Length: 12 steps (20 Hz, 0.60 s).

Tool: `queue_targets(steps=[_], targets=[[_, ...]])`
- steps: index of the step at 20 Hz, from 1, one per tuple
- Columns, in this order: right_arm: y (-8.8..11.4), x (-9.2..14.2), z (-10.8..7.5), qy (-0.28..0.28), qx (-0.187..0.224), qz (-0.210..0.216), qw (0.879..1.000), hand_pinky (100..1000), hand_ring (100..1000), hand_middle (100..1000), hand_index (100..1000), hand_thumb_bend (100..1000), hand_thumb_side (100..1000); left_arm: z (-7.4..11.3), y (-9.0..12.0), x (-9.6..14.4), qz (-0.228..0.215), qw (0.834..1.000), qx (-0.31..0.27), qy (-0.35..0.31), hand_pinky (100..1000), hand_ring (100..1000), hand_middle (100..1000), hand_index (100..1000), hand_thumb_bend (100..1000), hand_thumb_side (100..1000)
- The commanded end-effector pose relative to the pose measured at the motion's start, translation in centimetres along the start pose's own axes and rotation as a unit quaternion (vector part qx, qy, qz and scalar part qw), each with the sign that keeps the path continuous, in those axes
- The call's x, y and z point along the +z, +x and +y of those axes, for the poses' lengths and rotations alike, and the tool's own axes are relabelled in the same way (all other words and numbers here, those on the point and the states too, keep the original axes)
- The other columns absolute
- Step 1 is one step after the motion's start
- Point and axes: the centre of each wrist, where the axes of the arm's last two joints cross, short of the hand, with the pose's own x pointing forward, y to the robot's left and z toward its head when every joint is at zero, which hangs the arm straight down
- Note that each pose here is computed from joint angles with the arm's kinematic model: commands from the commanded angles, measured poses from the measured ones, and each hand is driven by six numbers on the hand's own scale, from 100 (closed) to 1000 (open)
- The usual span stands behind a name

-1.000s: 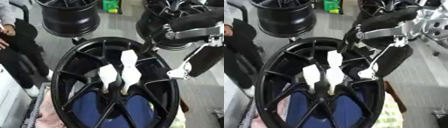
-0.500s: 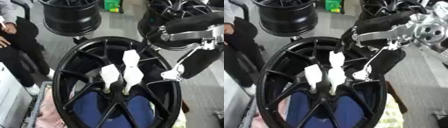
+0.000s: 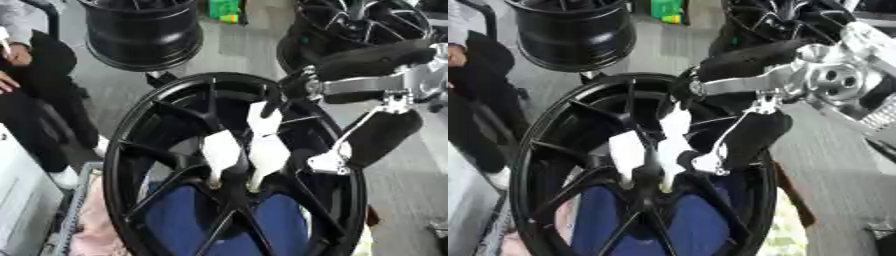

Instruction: Pull the pin out of the wheel hub.

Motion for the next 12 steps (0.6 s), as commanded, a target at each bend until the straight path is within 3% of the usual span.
queue_targets(steps=[1, 12], targets=[[0.3, 0.46, -0.52, -0.004, 0.01, 0.01, 1.0, 874, 871, 859, 905, 273, 442, 0.33, 0.78, -0.53, -0.016, 1.0, -0.007, 0.001, 743, 814, 679, 821, 300, 648], [-0.1, -0.33, -0.04, 0.01, 0.003, 0.013, 1.0, 867, 855, 824, 881, 278, 436, 0.25, 0.85, -0.55, -0.017, 1.0, -0.003, 0.003, 743, 815, 680, 820, 294, 654]])
